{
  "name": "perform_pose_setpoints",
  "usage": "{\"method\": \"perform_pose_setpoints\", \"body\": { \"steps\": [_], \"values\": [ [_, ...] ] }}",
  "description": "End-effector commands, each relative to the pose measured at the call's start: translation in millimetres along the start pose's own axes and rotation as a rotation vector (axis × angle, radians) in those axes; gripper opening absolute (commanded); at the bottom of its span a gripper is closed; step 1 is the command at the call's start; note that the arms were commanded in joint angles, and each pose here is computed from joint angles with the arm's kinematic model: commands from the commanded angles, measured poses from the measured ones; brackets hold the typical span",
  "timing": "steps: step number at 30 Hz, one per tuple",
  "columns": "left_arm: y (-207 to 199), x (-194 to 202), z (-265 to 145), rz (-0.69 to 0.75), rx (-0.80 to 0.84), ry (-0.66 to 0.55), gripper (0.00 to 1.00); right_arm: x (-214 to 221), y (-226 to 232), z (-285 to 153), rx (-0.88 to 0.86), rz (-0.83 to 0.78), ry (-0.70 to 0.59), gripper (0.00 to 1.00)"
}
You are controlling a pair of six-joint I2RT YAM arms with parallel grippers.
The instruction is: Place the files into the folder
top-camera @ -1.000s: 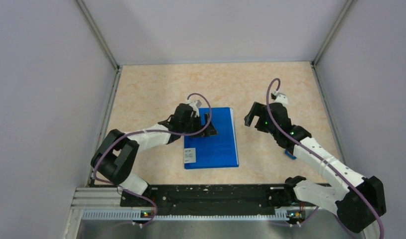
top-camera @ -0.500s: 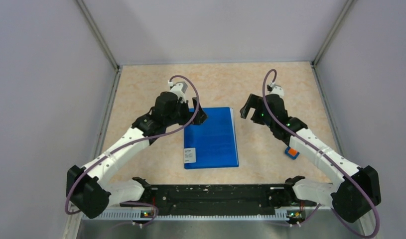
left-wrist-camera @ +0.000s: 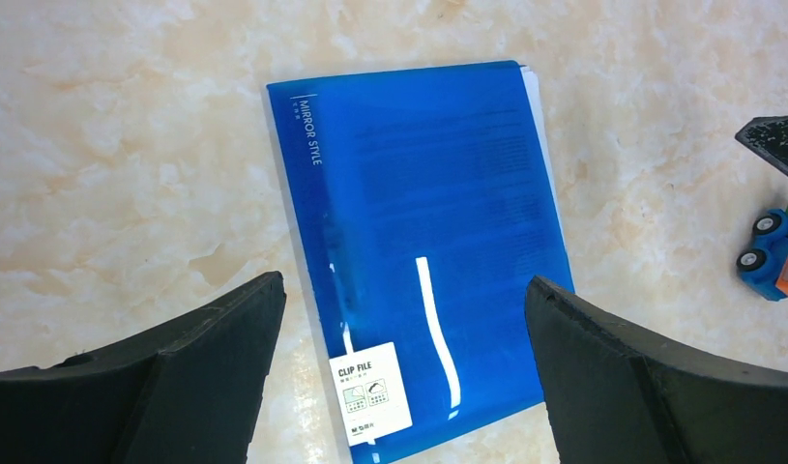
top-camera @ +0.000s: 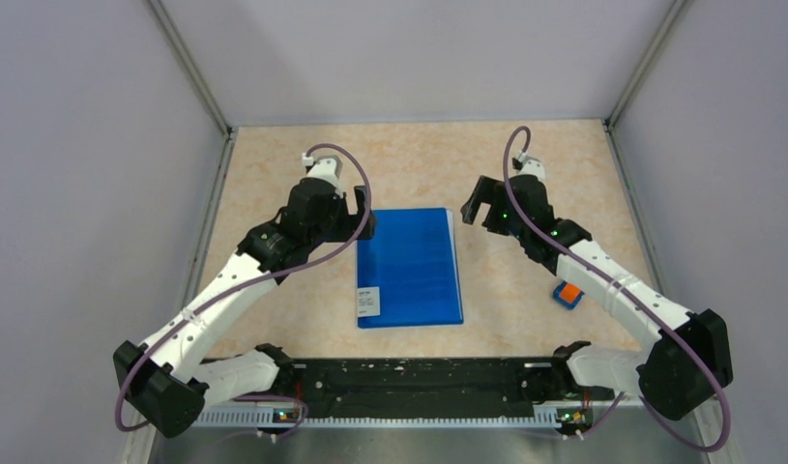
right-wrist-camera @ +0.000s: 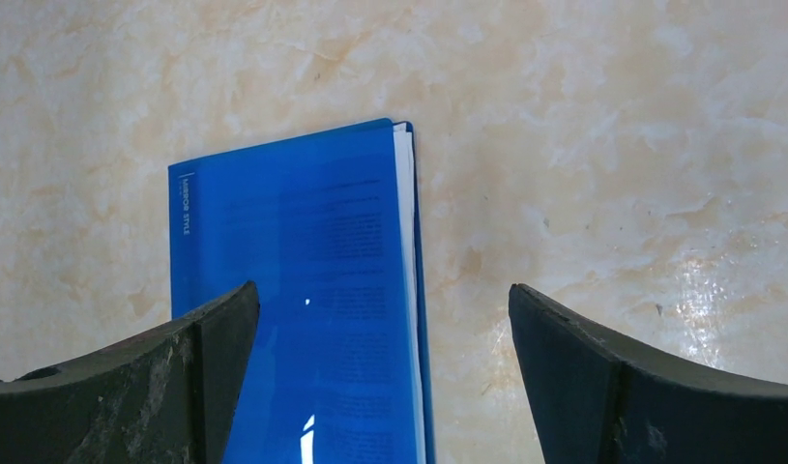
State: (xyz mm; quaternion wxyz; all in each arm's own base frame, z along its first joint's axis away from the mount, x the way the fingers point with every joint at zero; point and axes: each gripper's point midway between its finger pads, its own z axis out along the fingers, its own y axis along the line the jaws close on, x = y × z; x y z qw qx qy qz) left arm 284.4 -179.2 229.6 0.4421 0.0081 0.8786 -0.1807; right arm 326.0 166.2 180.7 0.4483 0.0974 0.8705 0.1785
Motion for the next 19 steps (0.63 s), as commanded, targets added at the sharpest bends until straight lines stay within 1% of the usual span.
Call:
{"method": "perform_pose_setpoints", "body": {
  "steps": [1,19],
  "values": [
    [2.4,-11.1,-5.9,0.0,-0.013,-0.05,0.98,-25.6,13.6,-7.7,-0.038,-0.009,-0.06,0.99],
    [6.6,-5.3,-4.5,-0.004,-0.025,-0.045,0.98,-18.4,10.4,-8.1,-0.045,-0.007,-0.055,0.99]
  ]
}}
